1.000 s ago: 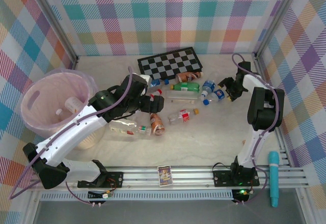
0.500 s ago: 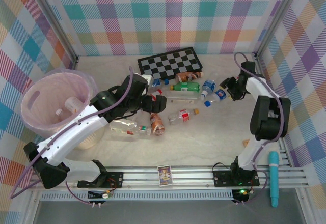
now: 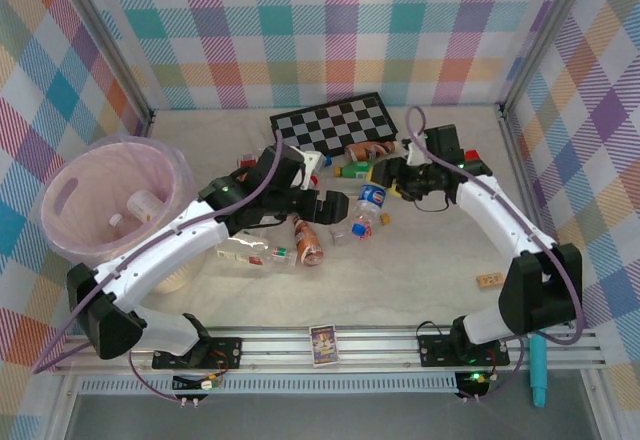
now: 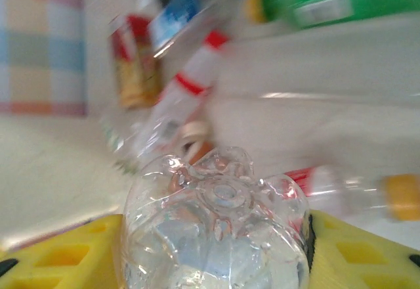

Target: Put the plastic bottles in the bin

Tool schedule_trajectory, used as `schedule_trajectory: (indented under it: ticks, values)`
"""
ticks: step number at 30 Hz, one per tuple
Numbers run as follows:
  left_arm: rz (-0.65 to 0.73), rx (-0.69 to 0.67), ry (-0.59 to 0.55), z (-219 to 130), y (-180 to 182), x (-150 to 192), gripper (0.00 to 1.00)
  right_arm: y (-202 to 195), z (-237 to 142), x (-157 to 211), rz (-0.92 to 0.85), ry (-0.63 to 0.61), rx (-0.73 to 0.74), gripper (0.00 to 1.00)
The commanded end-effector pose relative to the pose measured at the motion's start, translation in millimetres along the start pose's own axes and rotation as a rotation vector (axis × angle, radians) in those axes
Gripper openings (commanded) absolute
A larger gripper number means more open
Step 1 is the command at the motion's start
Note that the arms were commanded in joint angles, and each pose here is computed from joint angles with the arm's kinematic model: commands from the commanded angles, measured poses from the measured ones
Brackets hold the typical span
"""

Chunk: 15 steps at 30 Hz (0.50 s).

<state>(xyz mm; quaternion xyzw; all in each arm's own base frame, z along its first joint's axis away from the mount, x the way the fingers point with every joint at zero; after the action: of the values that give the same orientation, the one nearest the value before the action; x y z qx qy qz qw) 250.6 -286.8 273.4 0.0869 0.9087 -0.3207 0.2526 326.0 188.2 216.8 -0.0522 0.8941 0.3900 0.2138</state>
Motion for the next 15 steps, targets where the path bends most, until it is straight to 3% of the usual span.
schedule_trajectory:
  ticks: [1, 10, 15]
  values:
    - [-0.008, 0.062, 0.035, 11, -11, 4, 1.0, 41, -1, 3, -0.045, -0.008, -0.157, 0.51]
    - [-0.059, 0.133, 0.048, 35, -19, 2, 0.99, 81, -3, 10, -0.104, -0.039, -0.261, 0.51]
    - [-0.084, 0.139, 0.043, 41, -18, 2, 0.83, 83, -5, 9, -0.105, -0.053, -0.275, 0.5]
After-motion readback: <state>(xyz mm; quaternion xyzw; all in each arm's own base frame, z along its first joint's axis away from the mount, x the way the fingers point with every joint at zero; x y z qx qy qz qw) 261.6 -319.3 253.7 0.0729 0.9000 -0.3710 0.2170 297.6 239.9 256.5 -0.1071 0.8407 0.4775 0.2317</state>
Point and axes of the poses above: each hand's point on the last joint's axis, 136 mm out from that joint toward the fingers, its own z axis out along the fingers, its own y axis along the line the jaws close on, x = y × z, the point moved 2 cm from there along -z, back along the fingers, and after that the axes turned 10 degrees about -z, right-handed, at the moved point
